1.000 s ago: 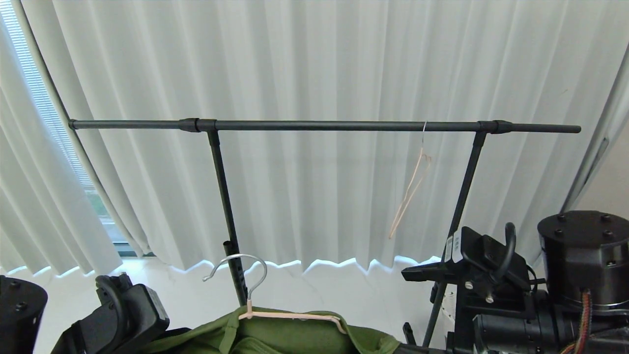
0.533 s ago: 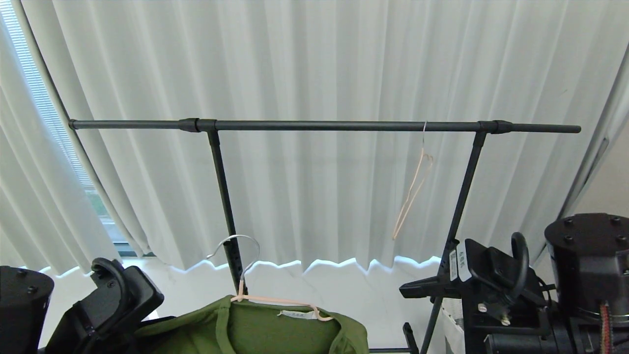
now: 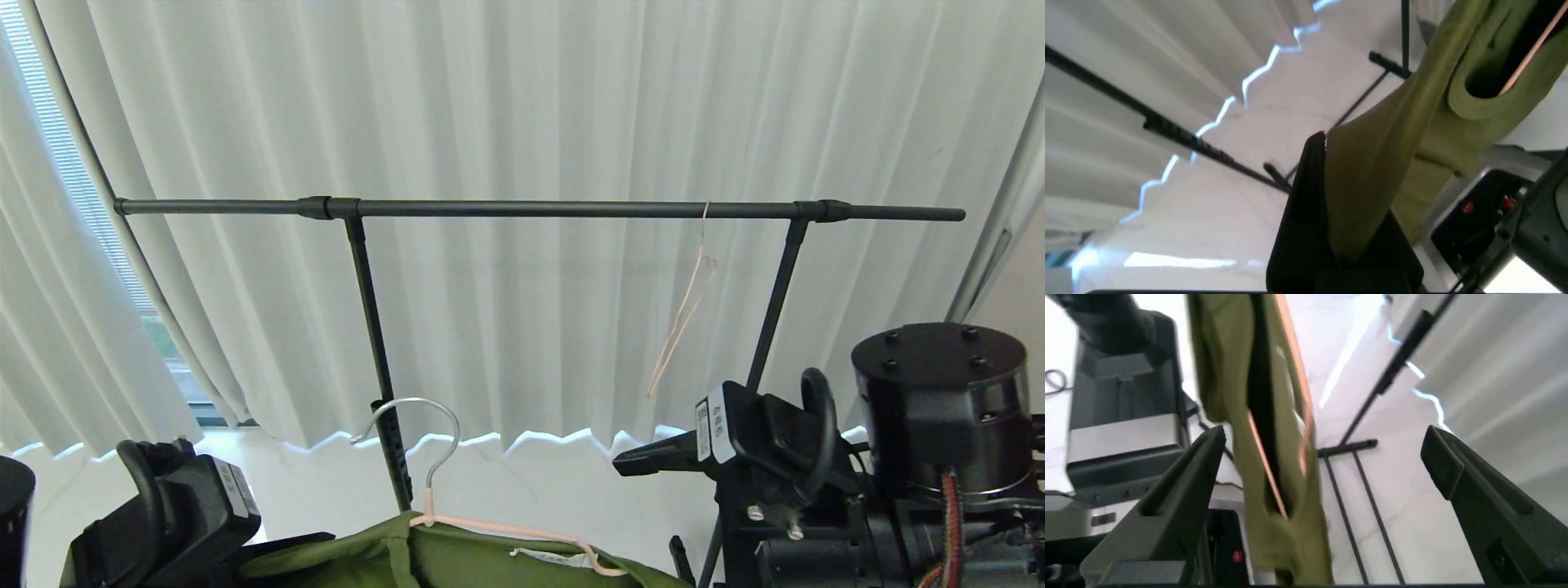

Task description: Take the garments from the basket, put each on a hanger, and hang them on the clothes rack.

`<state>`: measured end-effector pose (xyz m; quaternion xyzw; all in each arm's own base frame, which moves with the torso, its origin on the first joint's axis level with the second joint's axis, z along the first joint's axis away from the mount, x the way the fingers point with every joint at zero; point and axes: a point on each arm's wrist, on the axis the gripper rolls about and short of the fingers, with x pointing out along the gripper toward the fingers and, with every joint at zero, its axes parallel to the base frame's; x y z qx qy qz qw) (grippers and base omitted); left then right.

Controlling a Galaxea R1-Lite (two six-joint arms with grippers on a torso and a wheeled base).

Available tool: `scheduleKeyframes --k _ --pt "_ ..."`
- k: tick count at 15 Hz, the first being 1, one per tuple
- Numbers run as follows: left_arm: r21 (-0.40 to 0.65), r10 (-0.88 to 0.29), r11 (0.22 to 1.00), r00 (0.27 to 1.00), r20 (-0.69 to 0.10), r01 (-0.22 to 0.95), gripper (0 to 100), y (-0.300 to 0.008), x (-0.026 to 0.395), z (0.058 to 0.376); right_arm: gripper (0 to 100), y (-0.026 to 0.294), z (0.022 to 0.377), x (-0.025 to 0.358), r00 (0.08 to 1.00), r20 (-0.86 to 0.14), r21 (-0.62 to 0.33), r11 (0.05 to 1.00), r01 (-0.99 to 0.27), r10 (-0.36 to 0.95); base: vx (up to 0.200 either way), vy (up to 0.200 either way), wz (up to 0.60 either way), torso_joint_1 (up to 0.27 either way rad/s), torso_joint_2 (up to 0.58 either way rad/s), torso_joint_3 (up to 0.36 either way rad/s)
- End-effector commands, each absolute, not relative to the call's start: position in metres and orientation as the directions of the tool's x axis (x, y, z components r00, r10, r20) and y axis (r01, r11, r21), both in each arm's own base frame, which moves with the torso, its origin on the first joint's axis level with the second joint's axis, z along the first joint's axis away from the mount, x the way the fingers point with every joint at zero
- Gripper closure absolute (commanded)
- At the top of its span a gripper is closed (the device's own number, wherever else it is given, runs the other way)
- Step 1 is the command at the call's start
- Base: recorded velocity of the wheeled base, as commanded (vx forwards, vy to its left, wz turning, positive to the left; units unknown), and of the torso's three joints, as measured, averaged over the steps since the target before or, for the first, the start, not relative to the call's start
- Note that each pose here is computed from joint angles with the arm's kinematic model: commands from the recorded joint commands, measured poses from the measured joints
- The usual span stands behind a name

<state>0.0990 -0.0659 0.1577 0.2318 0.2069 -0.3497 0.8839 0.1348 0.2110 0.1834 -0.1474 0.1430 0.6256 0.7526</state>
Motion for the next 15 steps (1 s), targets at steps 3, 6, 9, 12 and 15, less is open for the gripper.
scheduleKeyframes --k 3,6,9,12,15 --pt "0.274 -0.565 0.613 0.654 -0.503 0.741 100 -0.072 0.097 0.160 0 0.241 0.168 0.137 0.109 -0.445 -0.019 0.112 -0.993 0.889 0.000 0.000 0.00 0.000 0.00 0.000" --pt "0.291 -0.592 0.583 0.642 -0.488 0.759 100 -0.075 0.093 0.162 0 0.248 0.158 0.141 0.100 -0.474 -0.002 0.113 -0.994 0.875 0.000 0.000 0.00 0.000 0.00 0.000" --pt "0.303 -0.593 0.576 0.643 -0.484 0.759 100 -0.076 0.094 0.164 0 0.252 0.152 0.139 0.086 -0.492 0.010 0.104 -0.995 0.867 0.000 0.000 0.00 0.000 0.00 0.000" --pt "0.315 -0.569 0.591 0.660 -0.490 0.743 100 -0.075 0.095 0.163 0 0.255 0.152 0.135 0.071 -0.493 0.011 0.088 -0.996 0.867 0.000 0.000 0.00 0.000 0.00 0.000" --pt "0.320 -0.562 0.597 0.668 -0.489 0.736 100 -0.076 0.095 0.164 0 0.257 0.150 0.134 0.066 -0.498 0.013 0.083 -0.996 0.865 0.000 0.000 0.00 0.000 0.00 0.000"
